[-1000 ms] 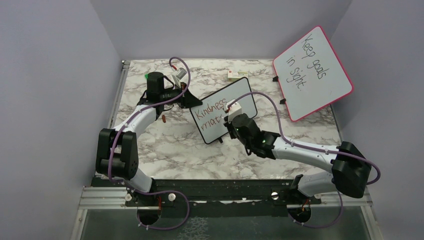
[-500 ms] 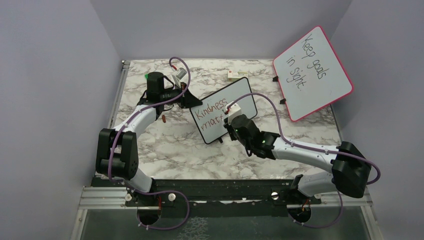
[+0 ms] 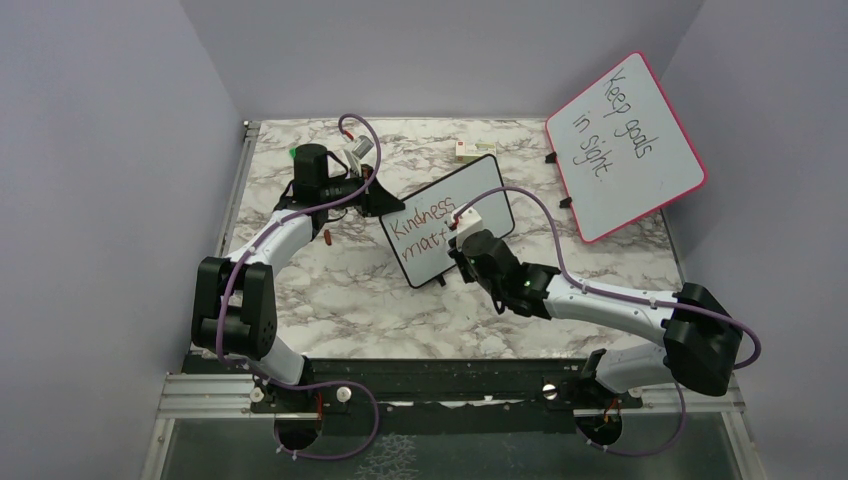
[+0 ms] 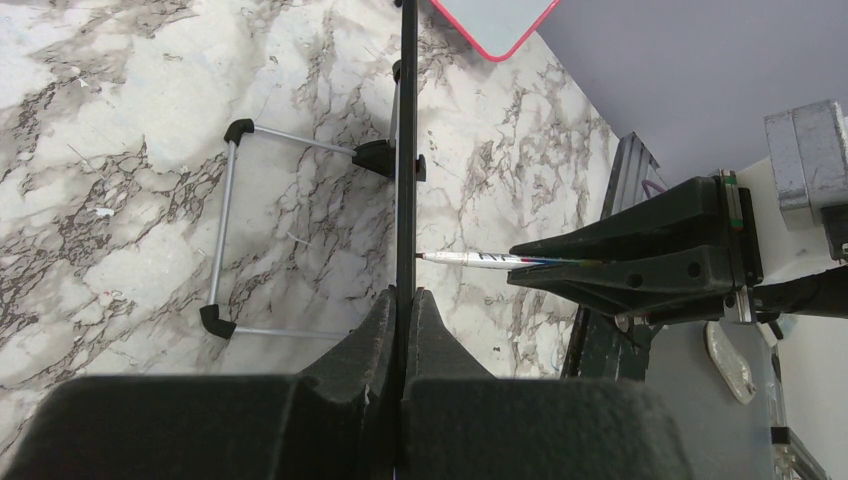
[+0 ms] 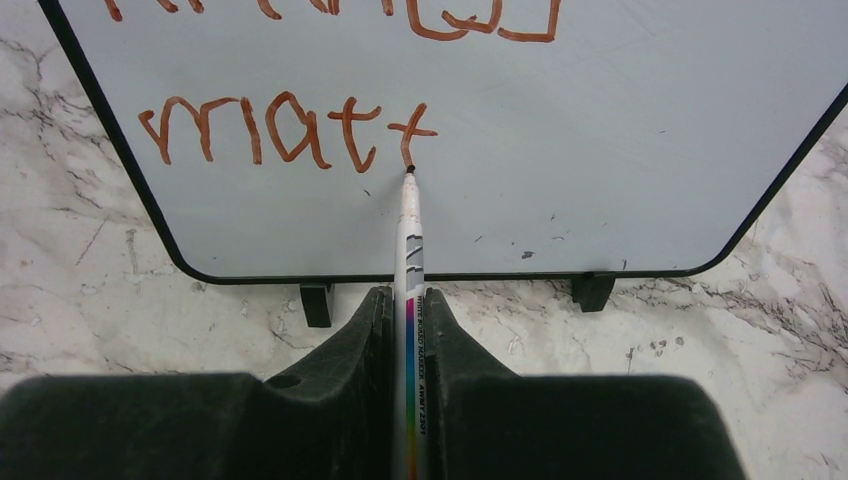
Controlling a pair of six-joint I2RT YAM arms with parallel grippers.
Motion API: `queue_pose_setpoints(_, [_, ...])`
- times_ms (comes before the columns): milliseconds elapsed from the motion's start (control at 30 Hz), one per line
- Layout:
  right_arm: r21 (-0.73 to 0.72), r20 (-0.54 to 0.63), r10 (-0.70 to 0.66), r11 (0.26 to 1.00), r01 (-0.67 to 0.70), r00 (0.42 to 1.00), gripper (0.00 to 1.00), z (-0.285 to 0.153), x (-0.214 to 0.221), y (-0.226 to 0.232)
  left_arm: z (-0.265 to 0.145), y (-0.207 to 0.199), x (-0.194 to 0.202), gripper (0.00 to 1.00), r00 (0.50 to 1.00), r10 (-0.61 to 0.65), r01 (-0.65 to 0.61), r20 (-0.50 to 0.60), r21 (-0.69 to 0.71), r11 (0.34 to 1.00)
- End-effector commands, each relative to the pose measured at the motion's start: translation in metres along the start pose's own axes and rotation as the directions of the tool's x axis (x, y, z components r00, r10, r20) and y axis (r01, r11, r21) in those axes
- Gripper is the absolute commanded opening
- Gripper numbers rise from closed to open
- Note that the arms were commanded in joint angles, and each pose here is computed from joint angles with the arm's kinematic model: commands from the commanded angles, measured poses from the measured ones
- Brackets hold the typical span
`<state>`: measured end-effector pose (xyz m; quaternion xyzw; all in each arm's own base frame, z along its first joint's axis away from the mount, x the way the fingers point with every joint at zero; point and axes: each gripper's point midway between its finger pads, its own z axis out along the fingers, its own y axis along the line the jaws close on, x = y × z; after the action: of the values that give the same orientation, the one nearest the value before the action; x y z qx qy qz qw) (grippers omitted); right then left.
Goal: Write a sentence on the whiteboard
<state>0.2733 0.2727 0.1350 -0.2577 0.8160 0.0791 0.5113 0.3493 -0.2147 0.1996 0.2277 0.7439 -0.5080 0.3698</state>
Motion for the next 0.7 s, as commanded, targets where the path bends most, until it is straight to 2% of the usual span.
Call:
queue_pose_setpoints(0, [0.048, -0.002, -0.004, 0.999, 0.004, 1.000, 0.01, -0.003, 0.003, -0.011, -0.001, 0.004, 0.012, 0.00, 0.998, -0.048, 0.047, -0.033, -0.026, 0.999])
queue_pose_setpoints(333, [0.081, 0.075, 0.021, 0.996, -0.027, 0.997, 0.01, -0.001, -0.017, -0.017, -0.001, 0.003, 0.012, 0.00, 0.998, -0.047, 0.047, -0.034, -0.025, 0.999])
queue_pose_setpoints(500, [0.050, 0.123, 0.038, 0.998, -0.044, 0.992, 0.01, -0.006, -0.031, -0.014, -0.001, 0.003, 0.012, 0.00, 0.998, -0.047, 0.047, -0.034, -0.025, 0.999])
queue_pose_setpoints(667, [0.064, 0.115, 0.045, 0.997, -0.052, 0.992, 0.01, -0.007, -0.029, -0.021, -0.001, 0.003, 0.012, 0.00, 0.998, -0.046, 0.045, -0.033, -0.025, 0.999])
